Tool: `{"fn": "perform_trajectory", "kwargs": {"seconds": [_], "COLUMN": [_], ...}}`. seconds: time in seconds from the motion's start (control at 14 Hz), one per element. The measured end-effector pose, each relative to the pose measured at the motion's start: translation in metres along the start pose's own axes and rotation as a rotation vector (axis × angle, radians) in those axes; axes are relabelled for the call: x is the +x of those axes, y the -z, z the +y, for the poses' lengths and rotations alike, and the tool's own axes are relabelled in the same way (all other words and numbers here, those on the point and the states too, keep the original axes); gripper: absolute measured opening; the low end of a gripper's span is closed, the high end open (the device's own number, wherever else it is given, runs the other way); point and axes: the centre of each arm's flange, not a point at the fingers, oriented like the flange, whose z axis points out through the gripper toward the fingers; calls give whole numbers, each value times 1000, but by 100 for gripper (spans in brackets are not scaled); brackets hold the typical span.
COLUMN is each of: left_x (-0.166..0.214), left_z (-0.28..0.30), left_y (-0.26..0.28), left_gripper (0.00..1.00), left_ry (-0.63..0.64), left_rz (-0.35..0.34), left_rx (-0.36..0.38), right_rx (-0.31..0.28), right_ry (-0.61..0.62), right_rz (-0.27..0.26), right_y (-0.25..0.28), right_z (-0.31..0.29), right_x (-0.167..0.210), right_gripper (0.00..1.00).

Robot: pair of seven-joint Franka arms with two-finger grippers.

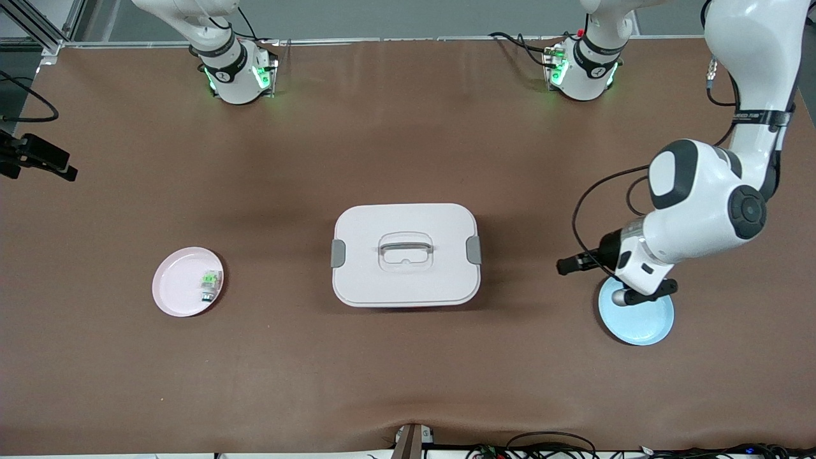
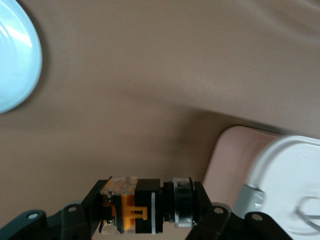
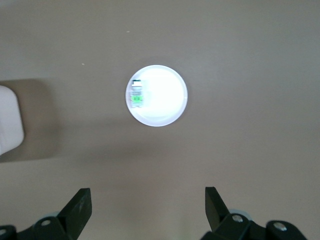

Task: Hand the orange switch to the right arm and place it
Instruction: 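Lift the orange switch with the left gripper toward the white box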

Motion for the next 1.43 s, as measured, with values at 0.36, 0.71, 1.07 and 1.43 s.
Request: {"fn": "perform_trajectory", "kwargs": {"seconds": [0.36,0.71,1.07,1.43], "left_x": [-39,-76,-117,-158], "left_z": [70,129,200,251], "left_y": [8,15,3,-17], "left_gripper": [73,73,73,73], "left_ry": [151,345,537,684], "left_rz": [-24,-45,-110,-177], "left_rx": [-62,-95,-126,-122], "right_rx": [-18,-19,59,329], "right_ry": [17,10,-26,-90], "right_rz": [-6,-23,-74,-82], "right_y": [0,-3,-21,-37], "right_z": [-1,4,0,-31], "right_x": [-1,1,5,8], "right_gripper": [100,100,100,100]}}
